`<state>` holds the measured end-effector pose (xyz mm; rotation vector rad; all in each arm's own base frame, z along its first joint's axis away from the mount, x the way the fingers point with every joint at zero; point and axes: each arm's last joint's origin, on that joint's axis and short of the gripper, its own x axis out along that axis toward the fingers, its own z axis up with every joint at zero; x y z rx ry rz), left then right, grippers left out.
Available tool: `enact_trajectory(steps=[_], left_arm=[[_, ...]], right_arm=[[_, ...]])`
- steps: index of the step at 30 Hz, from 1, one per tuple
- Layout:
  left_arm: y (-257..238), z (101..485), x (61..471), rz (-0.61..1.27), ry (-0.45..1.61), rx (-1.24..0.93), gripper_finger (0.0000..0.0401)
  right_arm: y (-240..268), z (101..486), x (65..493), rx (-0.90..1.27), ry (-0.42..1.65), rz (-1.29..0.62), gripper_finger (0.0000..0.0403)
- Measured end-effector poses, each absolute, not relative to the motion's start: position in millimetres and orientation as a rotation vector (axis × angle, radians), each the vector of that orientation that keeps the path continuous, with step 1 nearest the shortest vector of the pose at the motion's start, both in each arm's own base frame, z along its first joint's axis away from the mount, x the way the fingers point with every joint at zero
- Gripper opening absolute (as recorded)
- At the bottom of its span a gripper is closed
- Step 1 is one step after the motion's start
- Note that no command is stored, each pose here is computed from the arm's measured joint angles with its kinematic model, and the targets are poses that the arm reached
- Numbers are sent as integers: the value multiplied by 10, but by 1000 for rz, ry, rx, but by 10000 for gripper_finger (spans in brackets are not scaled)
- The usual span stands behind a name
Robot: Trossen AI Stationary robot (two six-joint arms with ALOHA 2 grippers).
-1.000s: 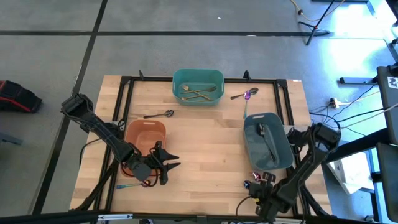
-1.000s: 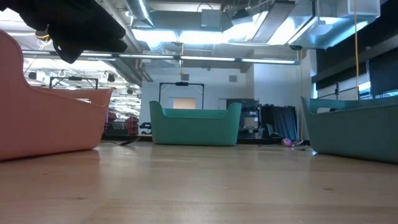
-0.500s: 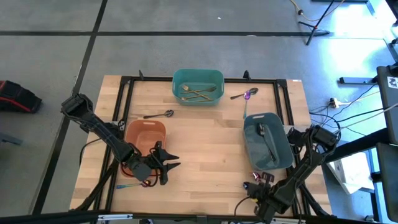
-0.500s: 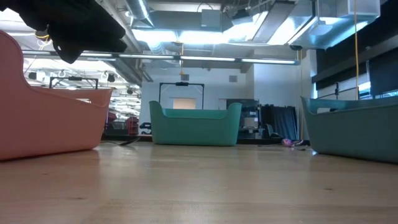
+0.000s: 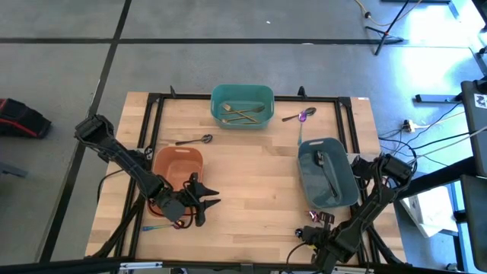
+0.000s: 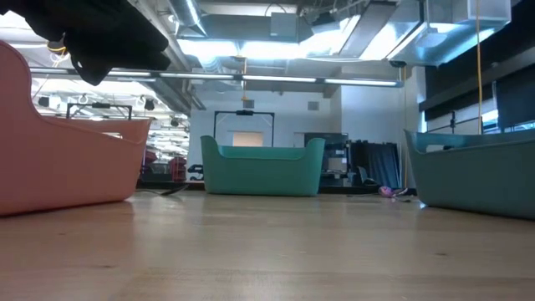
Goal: Sort silverware by color (type)
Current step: Put the black spoon into the blue bin
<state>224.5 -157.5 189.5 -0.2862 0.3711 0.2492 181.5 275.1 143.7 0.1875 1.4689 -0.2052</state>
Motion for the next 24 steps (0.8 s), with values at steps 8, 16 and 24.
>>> enact_trajectory(steps=[8, 16, 24], left_arm=[[-1575, 1897, 2246, 249, 370, -290, 121], [-1581, 1898, 2244, 244, 371, -292, 121], [-1582, 1898, 2244, 243, 371, -291, 121]], right_arm=[[2775, 1777, 1964, 160, 1340, -194, 4], [2463, 2233, 2123, 155, 1192, -250, 2], [1910, 2713, 2122, 125, 1058, -385, 1]])
